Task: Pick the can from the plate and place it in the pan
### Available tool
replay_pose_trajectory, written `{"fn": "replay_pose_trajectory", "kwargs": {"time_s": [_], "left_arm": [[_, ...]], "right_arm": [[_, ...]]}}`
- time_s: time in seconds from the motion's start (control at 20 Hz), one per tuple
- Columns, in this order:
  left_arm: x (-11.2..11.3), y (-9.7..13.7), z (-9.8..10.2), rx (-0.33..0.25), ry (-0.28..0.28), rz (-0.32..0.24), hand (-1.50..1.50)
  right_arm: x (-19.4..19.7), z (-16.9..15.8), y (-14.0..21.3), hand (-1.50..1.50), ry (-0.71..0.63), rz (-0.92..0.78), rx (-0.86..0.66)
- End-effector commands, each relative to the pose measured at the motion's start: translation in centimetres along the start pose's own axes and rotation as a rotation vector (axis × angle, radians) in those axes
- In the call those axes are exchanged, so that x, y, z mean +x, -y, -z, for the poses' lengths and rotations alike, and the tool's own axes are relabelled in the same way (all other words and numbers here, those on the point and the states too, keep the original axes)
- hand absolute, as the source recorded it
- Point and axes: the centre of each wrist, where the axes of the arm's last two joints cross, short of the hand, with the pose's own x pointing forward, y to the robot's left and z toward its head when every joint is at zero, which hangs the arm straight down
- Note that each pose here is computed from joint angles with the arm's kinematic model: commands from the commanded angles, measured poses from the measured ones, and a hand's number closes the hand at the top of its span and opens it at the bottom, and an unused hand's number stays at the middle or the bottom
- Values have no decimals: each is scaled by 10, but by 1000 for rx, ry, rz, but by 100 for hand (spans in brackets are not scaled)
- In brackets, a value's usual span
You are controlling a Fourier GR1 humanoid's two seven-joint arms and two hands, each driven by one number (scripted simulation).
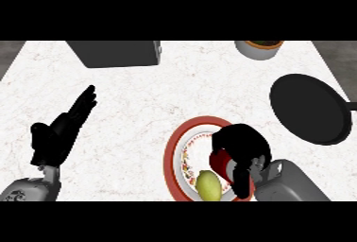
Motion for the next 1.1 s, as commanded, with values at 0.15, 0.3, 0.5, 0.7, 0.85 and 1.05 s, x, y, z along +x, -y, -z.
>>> {"fn": "replay_pose_trajectory", "kwargs": {"time_s": [0.15,0.3,0.5,0.7,0.85,1.05], "left_arm": [[-14,-12,-12,37,-35,6,0],[-11,-9,-14,37,-41,5,0],[-2,-14,-10,32,-7,-2,0],[-4,-7,-12,7,6,6,0],[-7,-1,-1,2,7,-11,0],[-1,6,-4,-23,30,20,0]], "right_arm": [[-12,-93,-19,150,174,53,-407],[-19,-131,-13,150,201,32,-625],[-24,-181,-17,150,244,60,-840],[-42,-188,-35,150,194,159,-892],[-65,-178,-51,150,137,242,-928],[-102,-160,-66,150,94,386,-989]]}}
